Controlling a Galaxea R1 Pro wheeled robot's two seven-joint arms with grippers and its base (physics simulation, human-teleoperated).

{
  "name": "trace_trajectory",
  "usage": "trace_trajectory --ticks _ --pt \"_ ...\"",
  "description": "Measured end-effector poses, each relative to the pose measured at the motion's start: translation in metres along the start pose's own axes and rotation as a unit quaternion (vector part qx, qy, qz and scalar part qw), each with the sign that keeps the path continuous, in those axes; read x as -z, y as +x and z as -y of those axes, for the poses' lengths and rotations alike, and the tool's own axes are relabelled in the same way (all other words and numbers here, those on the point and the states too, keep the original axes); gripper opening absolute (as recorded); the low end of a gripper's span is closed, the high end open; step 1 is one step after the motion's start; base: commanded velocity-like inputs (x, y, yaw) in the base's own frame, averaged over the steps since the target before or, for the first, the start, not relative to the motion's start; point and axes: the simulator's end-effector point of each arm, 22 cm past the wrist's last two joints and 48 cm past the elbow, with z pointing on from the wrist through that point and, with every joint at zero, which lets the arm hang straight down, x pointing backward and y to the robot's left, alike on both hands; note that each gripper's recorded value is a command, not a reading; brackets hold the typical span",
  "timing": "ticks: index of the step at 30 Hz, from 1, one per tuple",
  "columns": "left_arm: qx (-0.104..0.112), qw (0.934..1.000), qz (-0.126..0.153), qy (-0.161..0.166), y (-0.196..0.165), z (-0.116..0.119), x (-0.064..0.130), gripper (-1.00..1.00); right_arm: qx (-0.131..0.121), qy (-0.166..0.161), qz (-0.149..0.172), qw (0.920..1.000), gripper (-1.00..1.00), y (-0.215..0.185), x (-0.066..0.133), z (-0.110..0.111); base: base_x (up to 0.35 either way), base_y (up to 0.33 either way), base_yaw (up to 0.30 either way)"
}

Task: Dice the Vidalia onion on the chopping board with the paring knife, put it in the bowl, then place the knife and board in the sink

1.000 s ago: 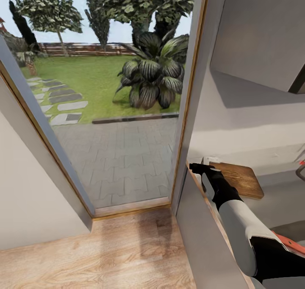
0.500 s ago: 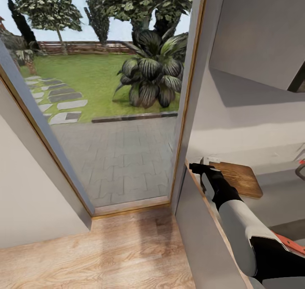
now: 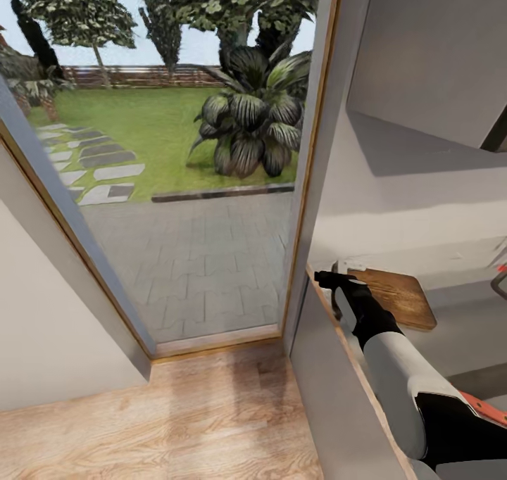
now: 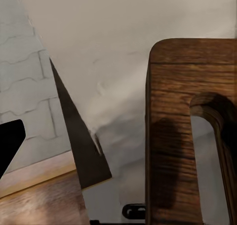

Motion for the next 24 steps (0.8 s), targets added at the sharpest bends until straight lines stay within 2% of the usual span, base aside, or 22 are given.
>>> trace_trajectory --ticks 24 --pt "0.0 1.0 -0.009 0.0 0.005 0.0 0.003 1.0 0.001 0.001 -0.01 1.0 1.0 0.012 -0.007 0.001 0.005 -0.005 0.0"
